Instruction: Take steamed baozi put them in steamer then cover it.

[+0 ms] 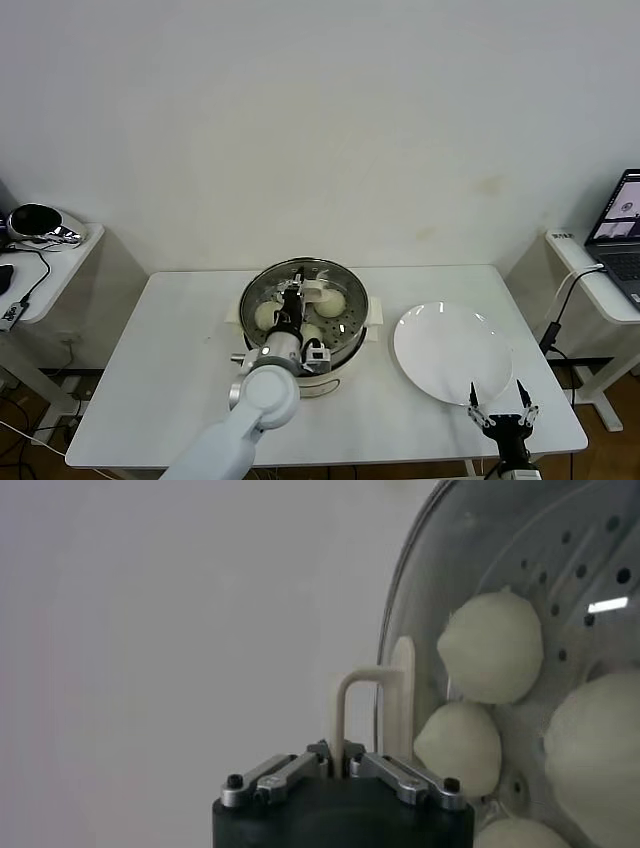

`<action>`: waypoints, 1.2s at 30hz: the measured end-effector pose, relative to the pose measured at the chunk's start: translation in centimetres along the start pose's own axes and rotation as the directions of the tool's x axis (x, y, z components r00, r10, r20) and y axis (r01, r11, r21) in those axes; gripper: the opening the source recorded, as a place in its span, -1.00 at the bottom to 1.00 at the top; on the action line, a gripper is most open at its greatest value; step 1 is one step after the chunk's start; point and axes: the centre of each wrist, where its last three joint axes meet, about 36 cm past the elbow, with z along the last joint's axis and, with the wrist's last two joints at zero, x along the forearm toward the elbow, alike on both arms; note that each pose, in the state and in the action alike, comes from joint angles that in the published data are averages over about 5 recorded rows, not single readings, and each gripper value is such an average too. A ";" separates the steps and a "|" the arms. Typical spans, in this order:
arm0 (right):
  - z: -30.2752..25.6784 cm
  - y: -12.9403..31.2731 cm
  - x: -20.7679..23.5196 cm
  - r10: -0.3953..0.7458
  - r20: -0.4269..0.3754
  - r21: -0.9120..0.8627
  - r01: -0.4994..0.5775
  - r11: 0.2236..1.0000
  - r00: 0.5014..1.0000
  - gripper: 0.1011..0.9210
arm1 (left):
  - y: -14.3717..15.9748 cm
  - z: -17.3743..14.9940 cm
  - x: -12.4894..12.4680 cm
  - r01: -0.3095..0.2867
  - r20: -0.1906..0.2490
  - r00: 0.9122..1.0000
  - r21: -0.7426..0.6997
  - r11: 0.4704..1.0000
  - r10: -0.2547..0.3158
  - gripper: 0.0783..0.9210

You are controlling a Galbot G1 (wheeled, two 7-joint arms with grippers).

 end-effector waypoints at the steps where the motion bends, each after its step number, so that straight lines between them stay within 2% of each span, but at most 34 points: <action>1: 0.0 0.0 0.0 -0.001 0.000 0.000 0.001 1.000 1.000 0.76 | 0.1 0.1 0.1 0.002 0.000 1.000 0.002 1.000 -0.002 -0.51; 6: -0.2 0.2 0.0 -0.008 0.000 0.002 0.008 1.000 1.000 0.76 | 0.4 0.5 1.2 0.008 0.005 1.000 0.022 1.000 -0.008 -0.16; 11: -0.2 0.0 0.1 -0.010 -0.002 0.009 0.010 1.000 1.000 0.76 | 0.8 1.1 3.4 0.012 0.026 1.000 0.061 0.998 -0.013 0.17; 18: 0.0 0.4 0.2 -0.018 -0.005 0.011 0.019 1.000 1.000 0.76 | 2.1 3.0 8.6 0.032 0.090 0.995 0.190 0.981 -0.050 0.65; 22: -0.2 0.8 0.4 -0.027 -0.001 0.002 0.027 1.000 1.000 0.76 | 2.5 5.1 12.0 0.031 0.106 0.992 0.337 0.941 -0.070 0.76; 25: -0.4 1.1 0.5 -0.039 0.010 -0.008 0.040 0.999 0.999 0.76 | 2.0 7.4 14.2 0.016 0.088 0.994 0.478 0.878 -0.066 0.77; 27: -0.5 1.2 0.5 -0.051 0.018 -0.016 0.051 0.999 0.999 0.76 | 1.3 9.0 15.7 0.003 0.069 0.996 0.576 0.818 -0.052 0.77; 31: -0.9 1.5 0.6 -0.078 0.030 -0.037 0.079 0.996 0.996 0.76 | -0.4 11.4 18.7 -0.011 0.026 1.000 0.756 0.654 -0.013 0.77; 36: -1.6 1.8 0.9 -0.129 0.034 -0.075 0.131 0.989 0.991 0.76 | -2.3 13.0 21.2 0.033 -0.045 0.999 0.895 0.444 0.016 0.77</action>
